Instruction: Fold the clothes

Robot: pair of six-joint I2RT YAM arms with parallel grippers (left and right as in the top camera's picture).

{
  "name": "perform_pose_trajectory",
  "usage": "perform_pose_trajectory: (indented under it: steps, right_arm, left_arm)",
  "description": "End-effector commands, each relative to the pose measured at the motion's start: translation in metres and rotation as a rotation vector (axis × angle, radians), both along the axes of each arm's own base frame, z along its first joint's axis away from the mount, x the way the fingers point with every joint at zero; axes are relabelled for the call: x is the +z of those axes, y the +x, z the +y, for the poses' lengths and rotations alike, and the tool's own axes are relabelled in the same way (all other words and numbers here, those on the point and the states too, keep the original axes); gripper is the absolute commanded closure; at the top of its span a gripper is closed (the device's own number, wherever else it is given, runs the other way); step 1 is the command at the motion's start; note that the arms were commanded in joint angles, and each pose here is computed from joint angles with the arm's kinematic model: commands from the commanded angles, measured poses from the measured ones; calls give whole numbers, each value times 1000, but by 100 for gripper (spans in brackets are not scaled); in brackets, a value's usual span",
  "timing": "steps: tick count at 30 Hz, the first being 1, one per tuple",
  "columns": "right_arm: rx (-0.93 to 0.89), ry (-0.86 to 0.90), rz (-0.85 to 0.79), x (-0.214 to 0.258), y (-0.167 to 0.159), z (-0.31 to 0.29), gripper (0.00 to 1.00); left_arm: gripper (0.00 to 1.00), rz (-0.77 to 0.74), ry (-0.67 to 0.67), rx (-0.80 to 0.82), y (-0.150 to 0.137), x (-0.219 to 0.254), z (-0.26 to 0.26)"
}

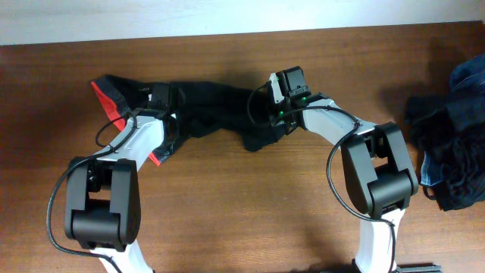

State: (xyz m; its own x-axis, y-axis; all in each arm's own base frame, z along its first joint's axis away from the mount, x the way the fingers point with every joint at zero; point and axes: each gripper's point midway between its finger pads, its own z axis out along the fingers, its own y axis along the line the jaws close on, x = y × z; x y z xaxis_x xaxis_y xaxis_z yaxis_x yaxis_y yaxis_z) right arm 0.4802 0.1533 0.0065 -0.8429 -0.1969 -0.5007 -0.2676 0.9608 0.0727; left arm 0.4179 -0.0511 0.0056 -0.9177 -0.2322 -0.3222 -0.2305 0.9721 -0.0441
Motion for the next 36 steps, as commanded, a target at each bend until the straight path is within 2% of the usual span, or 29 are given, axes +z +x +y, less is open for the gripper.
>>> perform_pose_trajectory:
  steps: [1, 10, 20, 28, 33, 36]
  right_arm:
    - [-82, -112, -9, -10, 7, -27, 96]
    - [-180, -211, 20, -14, 6, -75, 96]
    - [-309, -226, 84, -19, 0, -142, 96]
    - [-272, -260, 92, -16, 0, -167, 95]
    - [-210, -282, 41, 4, 17, -160, 92]
    - [-179, -298, 8, 22, 30, -159, 91]
  left_arm:
    - [100, 32, 67, -1, -13, -13, 13]
    - [100, 131, 87, 13, -49, -39, 25]
    - [99, 286, 104, 43, -93, -52, 43]
    - [100, 405, 124, -8, -121, -51, 46]
    - [100, 478, 146, -53, -137, -49, 50]
    - [100, 515, 227, -48, -146, -44, 64]
